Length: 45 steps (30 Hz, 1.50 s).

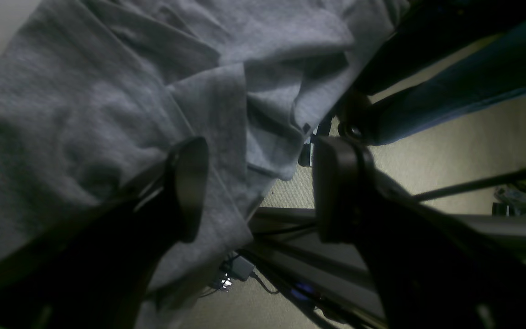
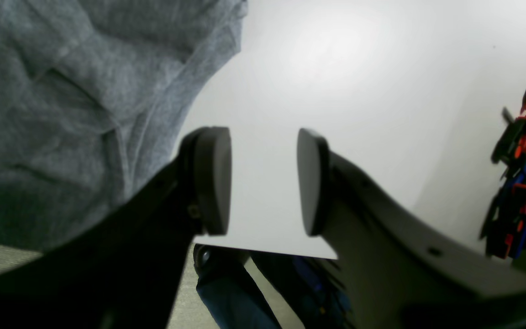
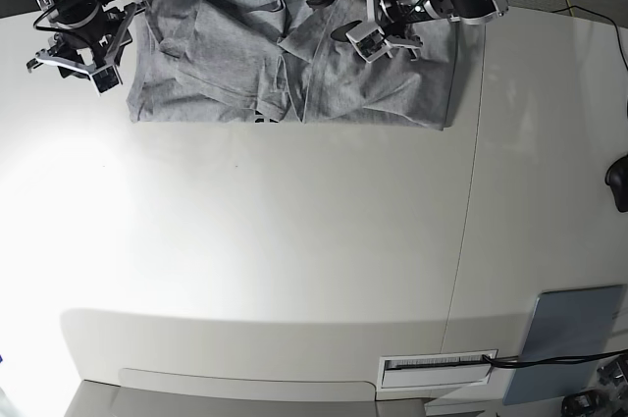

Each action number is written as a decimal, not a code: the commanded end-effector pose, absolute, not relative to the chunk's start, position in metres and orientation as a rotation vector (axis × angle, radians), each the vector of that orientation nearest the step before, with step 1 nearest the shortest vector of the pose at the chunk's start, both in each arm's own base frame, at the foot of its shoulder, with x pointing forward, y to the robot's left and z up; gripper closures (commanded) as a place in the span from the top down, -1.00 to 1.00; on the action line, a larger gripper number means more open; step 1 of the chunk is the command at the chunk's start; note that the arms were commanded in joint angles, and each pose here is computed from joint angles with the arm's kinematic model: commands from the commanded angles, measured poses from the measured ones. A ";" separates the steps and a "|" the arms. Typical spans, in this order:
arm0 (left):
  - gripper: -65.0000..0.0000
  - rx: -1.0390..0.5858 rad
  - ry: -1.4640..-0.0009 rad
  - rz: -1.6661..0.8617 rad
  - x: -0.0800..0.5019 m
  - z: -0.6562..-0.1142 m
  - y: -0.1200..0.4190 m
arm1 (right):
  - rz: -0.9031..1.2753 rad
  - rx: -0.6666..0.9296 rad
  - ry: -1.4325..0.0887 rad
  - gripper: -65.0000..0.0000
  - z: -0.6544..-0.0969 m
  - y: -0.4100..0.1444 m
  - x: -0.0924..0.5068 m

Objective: Fold the T-shirt properly
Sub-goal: 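Press the folded bundle flat with the right gripper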

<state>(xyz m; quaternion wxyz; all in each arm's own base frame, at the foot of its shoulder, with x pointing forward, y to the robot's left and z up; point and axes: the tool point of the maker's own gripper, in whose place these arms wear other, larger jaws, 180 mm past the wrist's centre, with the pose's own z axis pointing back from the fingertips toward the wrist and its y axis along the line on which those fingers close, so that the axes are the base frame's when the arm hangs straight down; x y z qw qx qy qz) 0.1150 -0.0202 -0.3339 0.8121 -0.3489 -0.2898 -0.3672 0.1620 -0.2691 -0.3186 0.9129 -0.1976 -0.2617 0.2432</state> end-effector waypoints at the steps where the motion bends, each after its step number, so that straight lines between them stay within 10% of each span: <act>1: 0.02 -0.764 -0.634 -0.805 0.109 -0.329 -0.024 | 0.513 -0.431 -0.564 -0.26 -0.310 -0.271 0.167; 16: -0.02 -0.471 -0.728 -0.987 0.131 -0.348 0.003 | 0.512 -0.415 -0.568 -0.26 -0.311 -0.268 0.167; 30: -0.02 -0.231 -0.966 -0.574 0.209 -0.316 0.100 | 0.392 0.448 -0.591 -0.26 -0.322 -0.115 0.121; 45: -0.02 -0.182 -0.988 -0.467 0.218 -0.303 0.145 | 0.148 0.700 -0.424 -0.26 -0.368 -0.021 0.088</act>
